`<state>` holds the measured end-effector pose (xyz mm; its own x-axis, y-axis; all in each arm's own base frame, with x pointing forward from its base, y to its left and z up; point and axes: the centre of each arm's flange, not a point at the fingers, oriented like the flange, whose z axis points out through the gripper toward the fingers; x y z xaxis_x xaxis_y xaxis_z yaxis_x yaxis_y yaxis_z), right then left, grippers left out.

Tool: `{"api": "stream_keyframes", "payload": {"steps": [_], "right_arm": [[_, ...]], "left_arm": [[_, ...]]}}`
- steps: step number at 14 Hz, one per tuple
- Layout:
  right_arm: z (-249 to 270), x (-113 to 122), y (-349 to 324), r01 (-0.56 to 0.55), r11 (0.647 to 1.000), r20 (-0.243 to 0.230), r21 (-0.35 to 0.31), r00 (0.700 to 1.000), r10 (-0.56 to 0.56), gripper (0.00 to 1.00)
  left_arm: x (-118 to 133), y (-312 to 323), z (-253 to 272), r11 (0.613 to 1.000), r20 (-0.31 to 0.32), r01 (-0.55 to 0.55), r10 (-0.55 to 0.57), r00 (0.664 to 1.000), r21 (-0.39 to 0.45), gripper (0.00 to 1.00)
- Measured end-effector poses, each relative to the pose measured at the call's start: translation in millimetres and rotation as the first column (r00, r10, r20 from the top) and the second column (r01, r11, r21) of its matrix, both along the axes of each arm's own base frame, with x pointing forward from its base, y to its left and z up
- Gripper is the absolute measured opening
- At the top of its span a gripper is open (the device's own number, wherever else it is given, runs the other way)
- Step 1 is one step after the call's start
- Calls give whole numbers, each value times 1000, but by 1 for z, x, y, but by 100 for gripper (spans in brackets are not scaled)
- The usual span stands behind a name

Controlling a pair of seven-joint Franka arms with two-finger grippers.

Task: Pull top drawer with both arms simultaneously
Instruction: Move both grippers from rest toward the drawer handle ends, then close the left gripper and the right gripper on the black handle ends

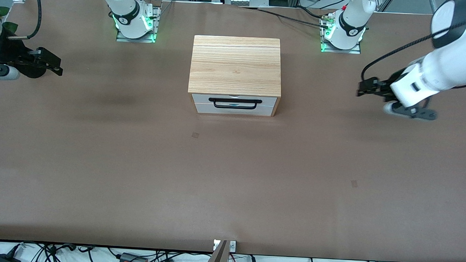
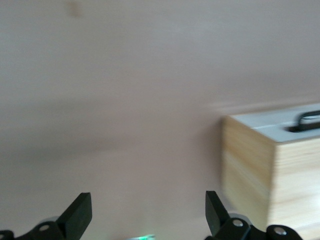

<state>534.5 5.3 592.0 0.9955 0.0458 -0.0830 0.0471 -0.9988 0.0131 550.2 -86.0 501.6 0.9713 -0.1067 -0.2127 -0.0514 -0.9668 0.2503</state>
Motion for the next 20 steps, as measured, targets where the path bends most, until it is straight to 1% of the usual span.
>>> {"api": "stream_keyframes", "payload": {"steps": [2, 3, 4, 5, 7, 9, 10, 11, 12, 13, 14, 15, 16, 17, 19, 20], "right_arm": [[-8, 1, 2, 1, 1000, -32, 12, 999, 0, 100], [-14, 1, 6, 4, 999, -57, 48, 998, -2, 100], [-24, 2, 12, 13, 994, -96, 107, 995, -2, 100], [-40, 5, 20, 26, 985, -149, 170, 989, 0, 100], [-81, 15, 35, 67, 954, -262, 291, 965, 12, 100], [-127, 27, 49, 110, 907, -343, 407, 939, 40, 100], [-148, 34, 57, 133, 870, -367, 475, 928, 59, 100], [-168, 40, 65, 149, 825, -374, 545, 924, 80, 100], [-187, 45, 72, 155, 772, -364, 616, 926, 104, 100], [-204, 49, 79, 155, 718, -346, 679, 930, 126, 100], [-220, 50, 86, 151, 658, -320, 737, 937, 143, 100], [-238, 50, 94, 145, 594, -290, 791, 944, 156, 100], [-255, 49, 104, 141, 533, -265, 834, 950, 163, 100], [-270, 47, 118, 137, 478, -242, 868, 956, 166, 100], [-298, 44, 153, 100, 397, -181, 912, 968, 172, 100], [-315, 42, 173, 82, 346, -149, 935, 974, 169, 100]], "left_arm": [[14, -9, -29, 995, -55, -34, 29, 998, -90, 100], [21, -12, -42, 992, -66, -48, 40, 997, -116, 100], [28, -17, -53, 990, -74, -51, 41, 996, -132, 100], [32, -25, -60, 989, -74, -46, 35, 997, -141, 100], [36, -47, -68, 985, -65, -31, 21, 998, -170, 100], [40, -69, -75, 958, -84, -78, 57, 995, -277, 100], [44, -74, -85, 938, -106, -115, 84, 991, -327, 100], [49, -78, -99, 923, -127, -145, 106, 986, -358, 100], [53, -83, -115, 911, -145, -163, 115, 983, -379, 100], [56, -89, -131, 898, -164, -180, 122, 979, -403, 100], [57, -97, -146, 874, -191, -205, 131, 973, -441, 100], [58, -104, -161, 842, -227, -237, 141, 964, -485, 100], [59, -110, -175, 808, -257, -265, 145, 955, -526, 100], [60, -114, -188, 781, -275, -277, 140, 951, -560, 100], [58, -126, -212, 734, -277, -263, 106, 955, -626, 100], [56, -134, -223, 710, -268, -246, 84, 960, -660, 100]]}}
